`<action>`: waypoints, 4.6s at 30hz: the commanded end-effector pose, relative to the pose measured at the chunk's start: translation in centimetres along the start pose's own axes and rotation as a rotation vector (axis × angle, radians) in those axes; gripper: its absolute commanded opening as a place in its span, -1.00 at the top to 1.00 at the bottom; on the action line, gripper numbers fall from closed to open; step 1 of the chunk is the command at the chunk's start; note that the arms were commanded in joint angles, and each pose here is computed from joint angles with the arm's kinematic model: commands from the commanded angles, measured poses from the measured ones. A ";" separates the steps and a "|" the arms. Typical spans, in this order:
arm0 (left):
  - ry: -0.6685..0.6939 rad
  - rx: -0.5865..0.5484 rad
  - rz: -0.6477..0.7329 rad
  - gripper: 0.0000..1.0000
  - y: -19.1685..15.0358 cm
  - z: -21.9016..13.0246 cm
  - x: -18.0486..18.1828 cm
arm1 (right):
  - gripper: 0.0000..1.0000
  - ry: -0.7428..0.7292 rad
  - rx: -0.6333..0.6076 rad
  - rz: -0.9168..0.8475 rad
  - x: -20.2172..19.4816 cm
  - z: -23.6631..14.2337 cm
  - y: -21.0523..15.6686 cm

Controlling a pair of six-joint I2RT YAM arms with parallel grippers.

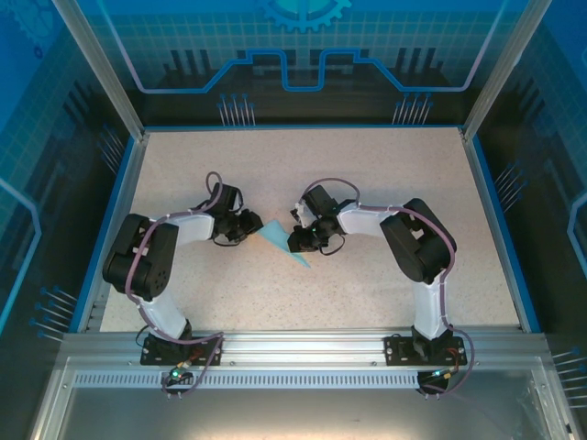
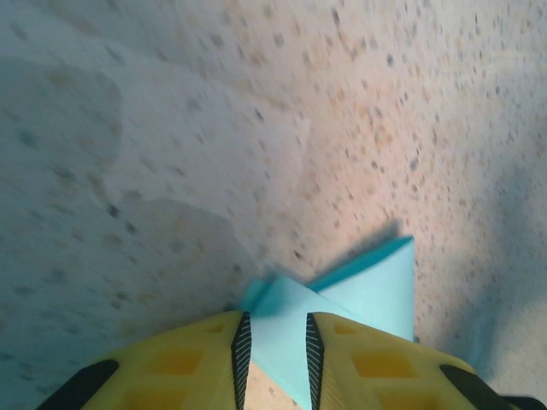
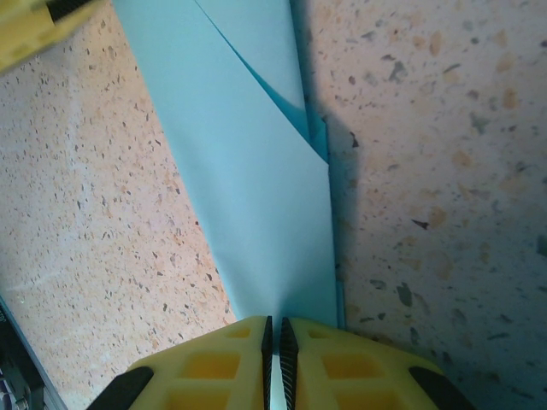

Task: Fold a paper plane with a square sheet of paper (pick it up from the middle)

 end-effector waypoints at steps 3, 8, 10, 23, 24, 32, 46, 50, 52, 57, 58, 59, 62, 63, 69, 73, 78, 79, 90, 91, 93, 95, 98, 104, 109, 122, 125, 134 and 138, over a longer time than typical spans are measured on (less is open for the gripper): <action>0.096 -0.057 0.026 0.46 2.0 -0.7 0.7 | 0.73 -0.126 0.098 0.083 -3.6 1.1 -2.8; 0.076 -0.072 0.036 0.40 2.5 -1.7 -0.1 | 0.65 -0.052 0.038 0.055 -1.6 0.2 -1.0; 0.067 -0.080 0.034 0.33 2.5 -2.4 -0.4 | 0.57 -0.010 -0.007 0.033 -0.3 -0.7 0.2; 0.183 -0.093 0.151 -0.48 -3.3 -6.0 -2.5 | -0.63 -0.183 -0.388 -0.032 0.1 -9.4 1.7; 0.182 -0.097 0.155 -0.51 -3.7 -6.1 -2.9 | -0.69 -0.203 -0.410 -0.027 -0.3 -10.0 1.4; 0.254 -0.156 0.170 -0.57 -6.7 -6.0 -5.7 | -0.99 -0.310 -0.490 0.084 -4.5 -12.2 -1.0; 0.568 -0.194 0.342 -0.62 -7.6 -1.7 -9.6 | -0.99 -0.353 -0.558 0.205 -8.2 -14.3 -2.6; 0.624 -0.184 0.351 -0.47 -7.6 -0.9 -9.4 | -0.99 -0.356 -0.560 0.207 -8.4 -14.5 -2.8; 0.635 -0.186 0.345 -0.33 -7.6 -1.0 -9.2 | -0.99 -0.358 -0.558 0.212 -8.5 -14.5 -2.8; 0.626 -0.197 0.328 0.06 -7.6 -2.1 -9.2 | -0.99 -0.351 -0.540 0.228 -8.7 -14.1 -2.7; 0.622 -0.201 0.322 0.12 -7.6 -2.4 -9.1 | -0.99 -0.348 -0.537 0.231 -8.7 -14.0 -2.7; 0.616 -0.204 0.317 0.19 -7.6 -2.7 -9.1 | -0.99 -0.346 -0.537 0.233 -8.7 -13.9 -2.6; 0.596 -0.215 0.304 0.39 -7.6 -3.5 -9.2 | -0.99 -0.343 -0.531 0.243 -8.8 -13.8 -2.6; 0.591 -0.217 0.299 0.47 -7.7 -3.8 -9.1 | -0.99 -0.340 -0.529 0.243 -8.8 -13.7 -2.6; 0.532 -0.227 0.276 0.92 -7.8 -5.1 -9.2 | -0.99 -0.307 -0.520 0.241 -8.3 -13.6 -2.5; 0.452 -0.236 0.285 1.00 -7.9 -6.2 -10.3 | -0.99 -0.285 -0.518 0.227 -7.9 -13.7 -2.4; 0.410 -0.205 0.308 0.31 -8.2 -5.8 -11.0 | -0.99 -0.287 -0.521 0.227 -7.9 -13.8 -2.4; 0.412 -0.195 0.312 0.23 -8.3 -5.3 -11.0 | -0.99 -0.289 -0.521 0.229 -7.9 -13.8 -2.4; 0.557 -0.143 0.363 -0.04 -8.1 -0.5 -10.3 | -0.99 -0.353 -0.543 0.236 -8.5 -14.6 -2.8; 0.562 -0.140 0.366 -0.04 -8.1 -0.2 -10.3 | -0.99 -0.354 -0.543 0.236 -8.5 -14.6 -2.9; 0.585 -0.141 0.368 0.00 -8.0 0.0 -10.2 | -0.99 -0.352 -0.543 0.236 -8.5 -14.5 -2.9; 0.612 -0.147 0.366 0.12 -7.9 -0.2 -9.8 | -0.99 -0.353 -0.540 0.237 -8.5 -14.5 -2.9; 0.629 -0.144 0.354 0.37 -8.1 -0.8 -9.3 | -0.99 -0.357 -0.541 0.240 -8.6 -14.5 -2.9; 0.614 -0.150 0.324 0.75 -8.6 -2.9 -8.7 | -0.99 -0.354 -0.540 0.246 -8.6 -14.4 -2.8; 0.563 -0.175 0.305 1.00 -8.6 -4.5 -9.1 | -0.99 -0.351 -0.534 0.250 -8.7 -14.2 -2.8; 0.146 -0.224 0.345 1.00 -8.7 -7.9 -14.9 | -0.99 -0.337 -0.538 0.234 -8.0 -14.9 -2.8; 0.111 -0.230 0.341 1.00 -8.6 -7.4 -15.0 | -0.99 -0.333 -0.539 0.238 -7.7 -15.2 -2.8; -0.112 -0.093 0.199 1.00 -9.6 -1.8 -12.9 | -0.83 -0.313 -0.483 0.184 -5.8 -14.4 -3.5; -0.171 -0.069 0.134 1.00 -9.9 -0.7 -10.9 | -0.65 -0.326 -0.421 0.135 -4.0 -13.0 -3.6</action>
Point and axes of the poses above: each hand's point on the last joint's axis, 136 mm out from that joint toward the fingers, its own z axis out along the fingers, its own x axis along the line the jaws close on, y = z × x, the point moved 4 cm from there along -z, back along the fingers, and after that the axes turned 3 degrees about -z, right-handed, at the moved point
